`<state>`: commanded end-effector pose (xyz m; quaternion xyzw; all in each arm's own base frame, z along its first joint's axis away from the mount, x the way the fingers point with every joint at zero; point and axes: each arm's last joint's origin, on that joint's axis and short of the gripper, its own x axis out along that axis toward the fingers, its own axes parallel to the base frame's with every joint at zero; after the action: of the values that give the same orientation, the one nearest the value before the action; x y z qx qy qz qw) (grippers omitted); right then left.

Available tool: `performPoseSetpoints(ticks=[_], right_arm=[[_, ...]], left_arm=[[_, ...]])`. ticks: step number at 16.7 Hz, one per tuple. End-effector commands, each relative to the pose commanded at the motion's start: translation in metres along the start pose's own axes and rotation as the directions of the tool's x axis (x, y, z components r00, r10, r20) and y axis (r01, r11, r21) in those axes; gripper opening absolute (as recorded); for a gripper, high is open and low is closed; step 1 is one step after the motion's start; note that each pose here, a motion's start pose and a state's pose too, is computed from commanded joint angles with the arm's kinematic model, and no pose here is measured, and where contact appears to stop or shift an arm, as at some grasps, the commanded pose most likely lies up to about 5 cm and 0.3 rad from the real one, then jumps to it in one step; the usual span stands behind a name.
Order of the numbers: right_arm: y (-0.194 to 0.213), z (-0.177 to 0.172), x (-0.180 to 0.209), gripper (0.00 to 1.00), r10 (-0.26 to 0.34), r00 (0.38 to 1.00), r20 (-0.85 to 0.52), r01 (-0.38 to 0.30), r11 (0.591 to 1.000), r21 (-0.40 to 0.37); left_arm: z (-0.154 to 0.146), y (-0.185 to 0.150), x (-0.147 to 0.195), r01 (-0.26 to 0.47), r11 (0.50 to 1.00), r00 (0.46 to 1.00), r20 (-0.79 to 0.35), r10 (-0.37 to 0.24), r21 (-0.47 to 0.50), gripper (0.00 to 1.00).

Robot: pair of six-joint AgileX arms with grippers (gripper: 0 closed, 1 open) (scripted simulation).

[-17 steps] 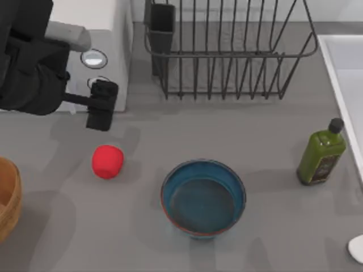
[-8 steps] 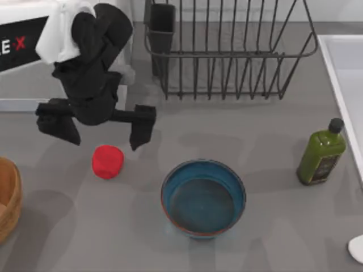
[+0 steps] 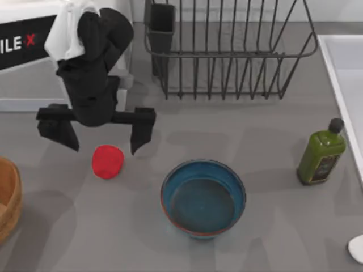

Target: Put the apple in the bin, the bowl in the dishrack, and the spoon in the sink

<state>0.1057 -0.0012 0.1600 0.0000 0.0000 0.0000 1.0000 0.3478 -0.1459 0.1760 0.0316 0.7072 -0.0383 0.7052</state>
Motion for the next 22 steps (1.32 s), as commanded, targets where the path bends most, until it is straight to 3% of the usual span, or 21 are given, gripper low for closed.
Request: performPoseSetpoints(ticks=[4, 7, 10, 16, 22], right_arm=[[0.0, 0.0, 0.0, 1.0, 0.0, 1.0, 0.0, 0.0, 1.0, 0.0], [0.0, 0.0, 0.0, 1.0, 0.0, 1.0, 0.0, 0.0, 1.0, 0.0], [0.0, 0.0, 0.0, 1.0, 0.0, 1.0, 0.0, 0.0, 1.0, 0.0], [0.0, 0.0, 0.0, 1.0, 0.0, 1.0, 0.0, 0.0, 1.0, 0.0], [0.0, 0.0, 0.0, 1.0, 0.0, 1.0, 0.0, 0.0, 1.0, 0.0]], left_arm=[[0.008, -0.005, 0.01, 0.005, 1.0, 1.0, 0.015, -0.005, 0.001, 1.0], [0.018, -0.005, 0.042, 0.005, 1.0, 1.0, 0.012, -0.005, 0.002, 1.0], [0.008, 0.0, 0.068, -0.002, 1.0, 1.0, -0.008, 0.002, 0.001, 1.0], [0.0, 0.0, 0.07, 0.0, 1.0, 1.0, 0.0, 0.0, 0.0, 1.0], [0.0, 0.0, 0.07, 0.0, 1.0, 1.0, 0.0, 0.0, 0.0, 0.55]])
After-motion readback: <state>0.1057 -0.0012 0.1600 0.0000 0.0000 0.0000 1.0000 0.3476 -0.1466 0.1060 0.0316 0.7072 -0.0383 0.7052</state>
